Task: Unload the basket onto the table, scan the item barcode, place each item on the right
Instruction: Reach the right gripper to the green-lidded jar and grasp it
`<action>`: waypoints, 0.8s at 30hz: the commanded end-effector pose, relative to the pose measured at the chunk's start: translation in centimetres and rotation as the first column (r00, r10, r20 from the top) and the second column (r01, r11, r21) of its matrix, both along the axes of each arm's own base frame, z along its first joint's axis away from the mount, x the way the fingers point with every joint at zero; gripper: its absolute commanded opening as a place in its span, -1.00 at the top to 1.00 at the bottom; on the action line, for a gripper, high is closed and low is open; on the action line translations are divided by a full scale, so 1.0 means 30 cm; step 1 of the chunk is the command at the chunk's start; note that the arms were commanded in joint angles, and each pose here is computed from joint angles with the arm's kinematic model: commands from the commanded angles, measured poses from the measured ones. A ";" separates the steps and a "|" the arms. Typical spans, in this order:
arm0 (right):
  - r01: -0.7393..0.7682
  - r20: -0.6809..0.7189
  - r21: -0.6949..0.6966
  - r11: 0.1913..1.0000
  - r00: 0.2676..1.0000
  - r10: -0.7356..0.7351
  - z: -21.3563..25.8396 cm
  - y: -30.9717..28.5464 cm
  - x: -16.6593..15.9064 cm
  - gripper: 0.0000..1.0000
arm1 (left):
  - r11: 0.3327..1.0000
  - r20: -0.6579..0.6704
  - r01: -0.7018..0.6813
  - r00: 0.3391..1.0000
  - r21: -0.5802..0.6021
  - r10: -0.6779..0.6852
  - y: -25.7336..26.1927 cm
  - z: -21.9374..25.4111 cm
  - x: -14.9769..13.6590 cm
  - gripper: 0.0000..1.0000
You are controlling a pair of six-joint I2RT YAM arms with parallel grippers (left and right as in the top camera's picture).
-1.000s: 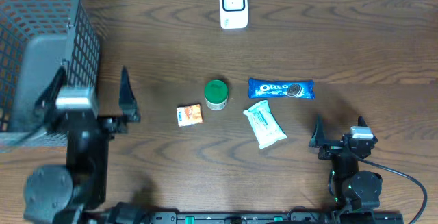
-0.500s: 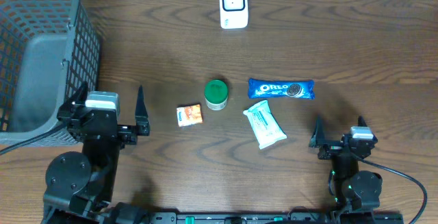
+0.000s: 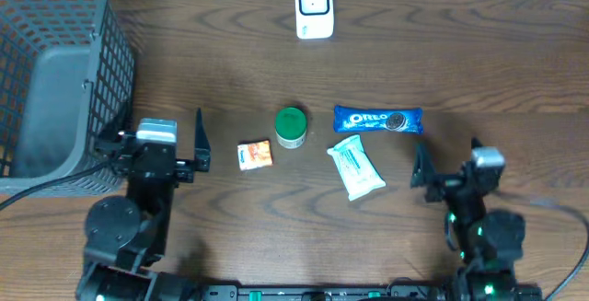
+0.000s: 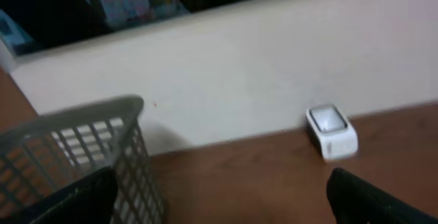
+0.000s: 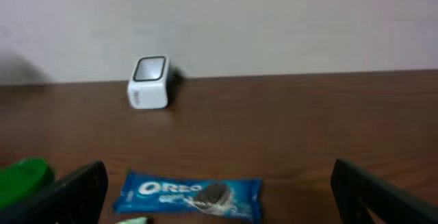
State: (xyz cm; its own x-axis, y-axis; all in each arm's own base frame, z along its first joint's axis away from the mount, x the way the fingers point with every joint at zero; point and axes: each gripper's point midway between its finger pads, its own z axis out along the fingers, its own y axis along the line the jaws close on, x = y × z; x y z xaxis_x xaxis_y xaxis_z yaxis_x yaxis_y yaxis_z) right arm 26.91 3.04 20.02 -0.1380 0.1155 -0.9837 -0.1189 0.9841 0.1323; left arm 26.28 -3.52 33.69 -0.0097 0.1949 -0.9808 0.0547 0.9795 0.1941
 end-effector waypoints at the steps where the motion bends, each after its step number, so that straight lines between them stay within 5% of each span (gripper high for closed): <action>1: -0.079 -0.032 0.020 0.997 0.996 0.080 0.166 0.067 0.083 -0.99 | 0.999 -0.010 0.004 1.000 -0.033 -0.004 -0.005 -0.044 0.013 -0.96; 8: -0.153 -0.411 -0.083 0.985 0.905 0.106 0.222 0.286 0.299 -0.98 | 0.999 -0.038 -0.004 0.999 -0.049 0.002 0.000 -0.118 0.007 -0.96; 11: -0.227 -0.565 -0.148 0.963 0.818 0.106 0.235 0.399 0.318 -0.99 | 0.993 -0.044 -0.034 0.999 -0.112 0.029 0.018 -0.149 -0.003 -0.96; 15: -0.447 -0.657 -0.020 0.895 0.680 0.325 0.206 0.619 0.271 -0.99 | 0.986 -0.086 -0.044 0.996 -0.160 0.031 0.019 -0.236 -0.004 -0.96; 20: -0.330 -0.695 0.107 0.938 0.649 0.308 0.132 0.704 0.309 -0.76 | 0.973 -0.090 -0.042 0.996 -0.227 0.022 0.015 -0.307 -0.008 -0.95; 21: -0.302 -0.714 0.129 0.945 0.633 0.299 0.106 0.720 0.313 -0.95 | 0.973 -0.090 -0.042 0.996 -0.227 0.022 0.015 -0.317 -0.011 -0.96; 24: -0.234 -0.769 0.164 0.958 0.578 0.272 0.023 0.765 0.323 -0.98 | 0.974 -0.102 0.001 0.994 -0.227 -0.025 -0.010 -0.361 -0.021 -0.95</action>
